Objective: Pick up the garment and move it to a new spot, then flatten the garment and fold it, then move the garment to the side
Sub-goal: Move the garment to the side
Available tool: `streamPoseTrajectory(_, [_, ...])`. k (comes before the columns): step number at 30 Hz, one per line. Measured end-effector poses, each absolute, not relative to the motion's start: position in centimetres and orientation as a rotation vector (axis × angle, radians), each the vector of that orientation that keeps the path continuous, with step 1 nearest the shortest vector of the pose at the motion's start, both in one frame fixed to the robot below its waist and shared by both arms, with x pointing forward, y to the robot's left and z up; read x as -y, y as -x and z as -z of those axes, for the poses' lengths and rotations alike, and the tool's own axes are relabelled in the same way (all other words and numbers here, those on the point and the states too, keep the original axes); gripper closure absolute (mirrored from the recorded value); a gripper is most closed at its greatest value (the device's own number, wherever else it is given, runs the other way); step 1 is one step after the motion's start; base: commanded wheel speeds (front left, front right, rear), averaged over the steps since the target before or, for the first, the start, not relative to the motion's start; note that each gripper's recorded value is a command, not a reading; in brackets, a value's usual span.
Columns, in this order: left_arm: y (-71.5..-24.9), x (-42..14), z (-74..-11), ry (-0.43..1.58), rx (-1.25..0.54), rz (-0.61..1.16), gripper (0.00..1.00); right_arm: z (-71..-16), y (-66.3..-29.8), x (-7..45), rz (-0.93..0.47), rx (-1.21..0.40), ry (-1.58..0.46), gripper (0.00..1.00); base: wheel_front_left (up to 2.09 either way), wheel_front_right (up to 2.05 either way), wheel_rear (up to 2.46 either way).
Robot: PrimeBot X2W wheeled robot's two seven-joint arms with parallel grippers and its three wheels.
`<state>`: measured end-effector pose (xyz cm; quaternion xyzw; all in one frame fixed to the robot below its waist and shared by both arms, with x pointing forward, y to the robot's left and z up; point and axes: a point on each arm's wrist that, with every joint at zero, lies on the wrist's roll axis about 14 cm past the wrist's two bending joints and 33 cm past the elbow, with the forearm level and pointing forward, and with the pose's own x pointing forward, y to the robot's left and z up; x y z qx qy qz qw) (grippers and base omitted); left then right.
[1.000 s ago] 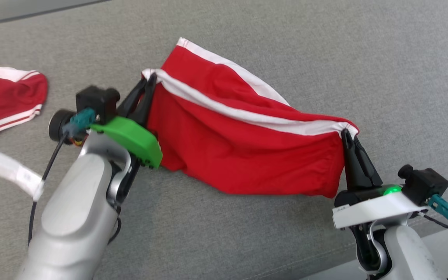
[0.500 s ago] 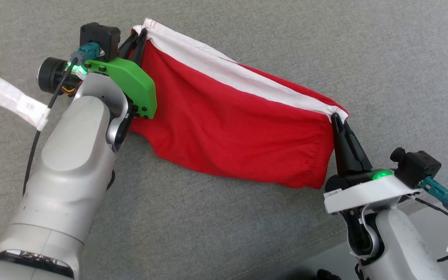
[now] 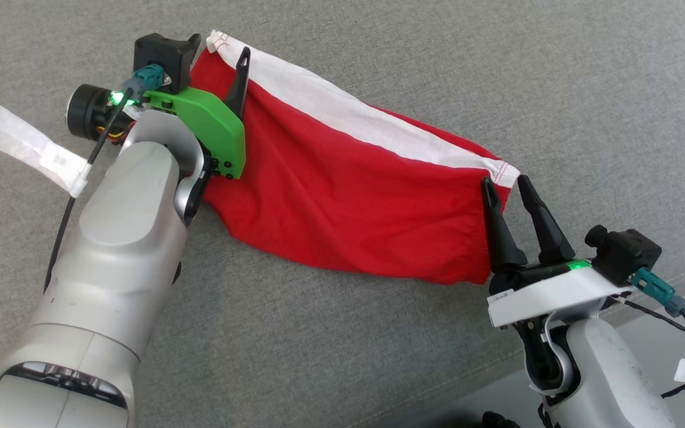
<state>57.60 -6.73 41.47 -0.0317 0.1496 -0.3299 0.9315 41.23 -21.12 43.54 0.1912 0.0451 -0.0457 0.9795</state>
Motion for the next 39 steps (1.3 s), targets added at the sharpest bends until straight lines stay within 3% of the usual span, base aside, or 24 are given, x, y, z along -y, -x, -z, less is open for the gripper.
streamPoseTrajectory(8, [-56.5, 6.7, -43.5, 0.089, -0.265, 0.685, 0.0, -45.1, -40.0, 22.1, 0.11, -0.048, -0.325, 0.0, 0.0, 0.0, 0.0])
streamPoseTrajectory(20, [-53.4, 1.7, -40.5, 0.017, -0.509, 0.594, 0.0, -48.8, -38.1, 24.3, 0.153, 0.057, -0.229, 0.0, 0.0, 0.0, 0.0])
streamPoseTrajectory(31, [-52.2, 0.9, -37.1, 0.021, -0.711, 0.566, 0.0, -50.1, -37.9, 24.9, 0.164, 0.094, -0.202, 0.0, 0.0, 0.0, 0.0])
streamPoseTrajectory(32, [-52.1, 1.0, -37.0, 0.019, -0.72, 0.57, 0.14, -50.1, -37.9, 24.9, 0.166, 0.094, -0.201, 0.0, 0.0, 0.0, 0.0])
streamPoseTrajectory(33, [-52.0, 1.1, -36.9, 0.015, -0.728, 0.576, 0.59, -50.0, -37.8, 25.0, 0.169, 0.092, -0.2, 0.0, 0.0, 0.0, 0.0])
streamPoseTrajectory(34, [-52.0, 1.2, -37.0, 0.019, -0.732, 0.58, 0.74, -50.0, -37.8, 25.0, 0.17, 0.092, -0.2, 0.0, 0.0, 0.0, 0.0])
streamPoseTrajectory(35, [-51.9, 1.3, -37.0, 0.02, -0.735, 0.583, 1.0, -50.1, -37.8, 25.1, 0.171, 0.094, -0.2, 0.0, 0.0, 0.0, 0.0])
streamPoseTrajectory(39, [-51.4, 1.9, -37.4, 0.037, -0.733, 0.607, 1.0, -50.3, -37.8, 25.1, 0.171, 0.102, -0.2, 0.0, 0.0, 0.0, 0.0])
